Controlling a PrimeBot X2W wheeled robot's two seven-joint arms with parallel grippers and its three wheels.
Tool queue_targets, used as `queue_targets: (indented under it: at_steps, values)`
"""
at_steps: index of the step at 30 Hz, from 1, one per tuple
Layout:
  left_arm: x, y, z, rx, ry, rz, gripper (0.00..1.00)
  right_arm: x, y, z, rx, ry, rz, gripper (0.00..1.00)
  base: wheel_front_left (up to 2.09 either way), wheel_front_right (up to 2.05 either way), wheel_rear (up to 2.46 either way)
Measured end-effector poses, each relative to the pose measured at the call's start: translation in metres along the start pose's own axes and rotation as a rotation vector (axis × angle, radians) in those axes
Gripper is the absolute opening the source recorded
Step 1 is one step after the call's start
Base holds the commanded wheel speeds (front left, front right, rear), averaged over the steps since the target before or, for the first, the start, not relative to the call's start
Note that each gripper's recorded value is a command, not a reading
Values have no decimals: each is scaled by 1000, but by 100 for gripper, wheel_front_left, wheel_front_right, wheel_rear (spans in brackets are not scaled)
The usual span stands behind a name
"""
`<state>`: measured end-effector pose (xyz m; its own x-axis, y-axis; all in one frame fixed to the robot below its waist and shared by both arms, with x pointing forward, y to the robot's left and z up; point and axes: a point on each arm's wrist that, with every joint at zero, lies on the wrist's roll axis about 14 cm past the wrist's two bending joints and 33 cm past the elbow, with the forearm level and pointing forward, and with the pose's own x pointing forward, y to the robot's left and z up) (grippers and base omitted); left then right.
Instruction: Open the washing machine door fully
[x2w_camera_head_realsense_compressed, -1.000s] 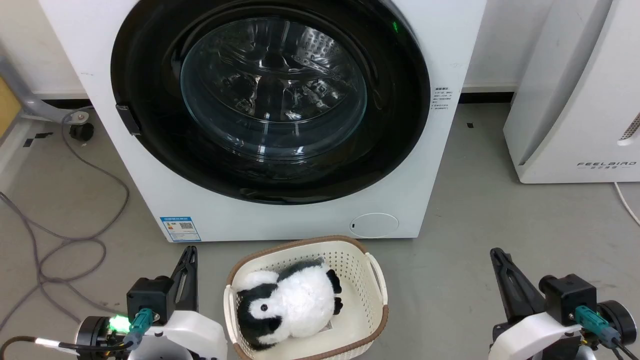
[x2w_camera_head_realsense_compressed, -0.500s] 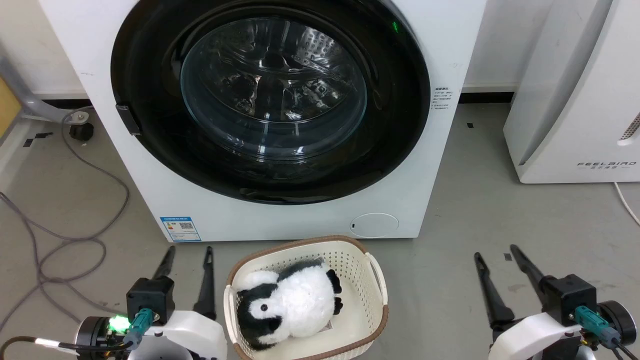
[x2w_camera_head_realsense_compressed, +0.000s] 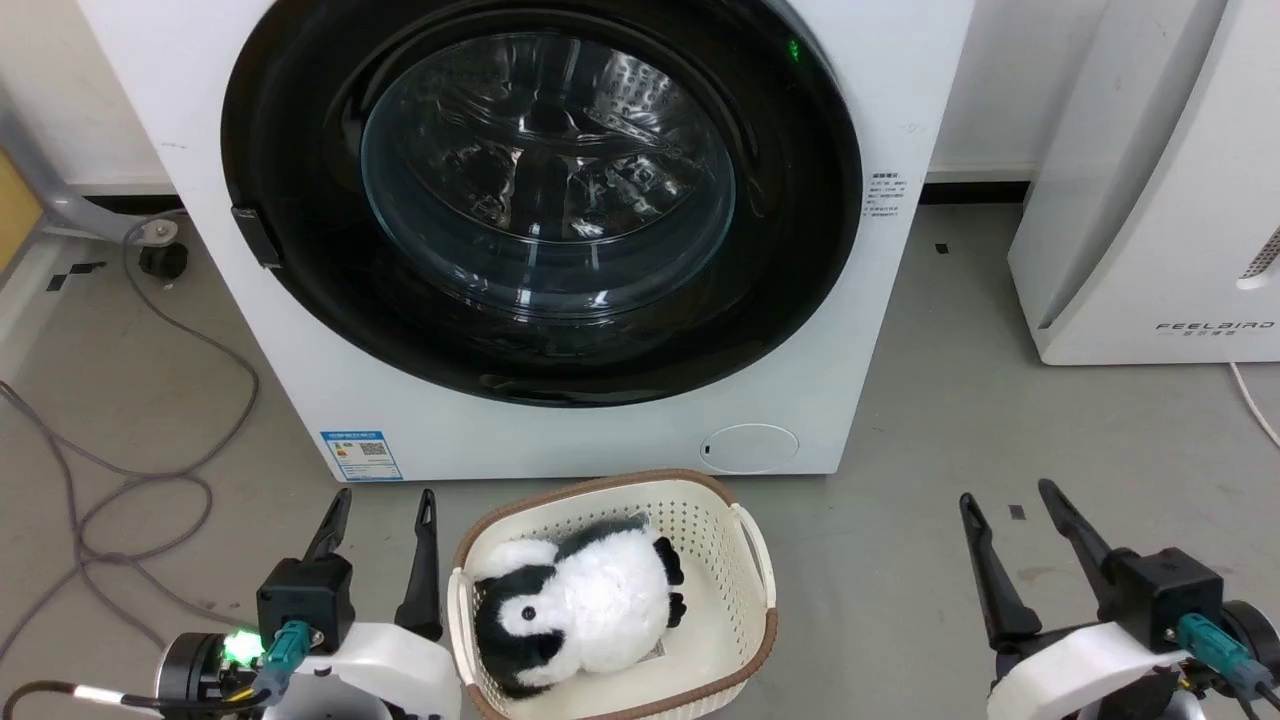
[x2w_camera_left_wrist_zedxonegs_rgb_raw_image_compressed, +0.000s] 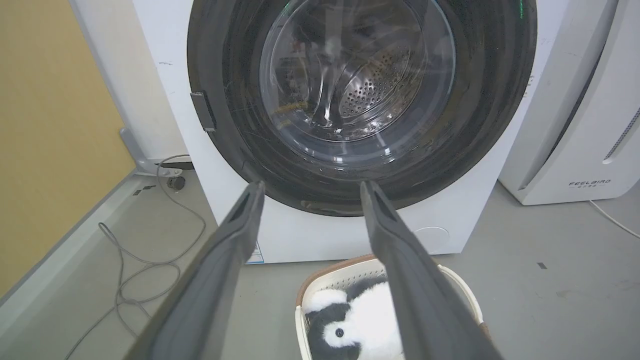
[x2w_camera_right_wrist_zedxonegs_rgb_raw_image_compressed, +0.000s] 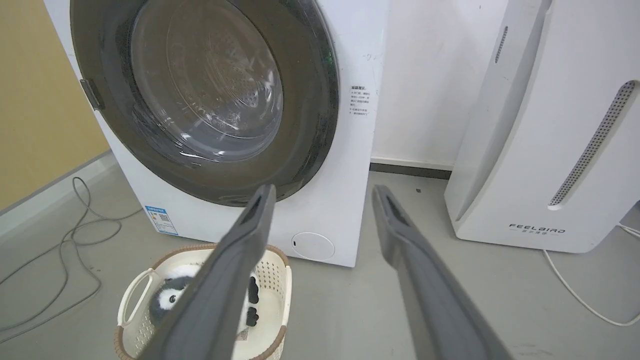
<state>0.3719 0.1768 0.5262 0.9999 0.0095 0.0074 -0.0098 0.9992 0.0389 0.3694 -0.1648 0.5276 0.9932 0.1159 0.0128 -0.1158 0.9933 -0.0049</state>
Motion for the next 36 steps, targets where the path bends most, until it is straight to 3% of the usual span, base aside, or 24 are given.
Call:
queue_targets:
  at_steps: [14, 15, 17, 26, 36]
  values:
    - [0, 0, 3, -10, -27, 10, 100, 1, -2, 9, 58, -46, -7, 100, 0, 0, 0]
    - [0, 0, 4, -10, -30, 11, 100, 1, -2, 10, 62, -53, -7, 93, 0, 0, 0]
    - [0, -1, 4, -11, -35, 10, 100, 1, -3, 12, 78, -62, -8, 0, 0, 0, 0]
    - [0, -1, 6, -19, -48, 18, 100, 2, -7, 20, 198, -107, -18, 0, 0, 0, 0]
    - [0, -1, 8, -27, -69, 27, 100, 6, -14, 22, 548, -161, -39, 0, 0, 0, 0]
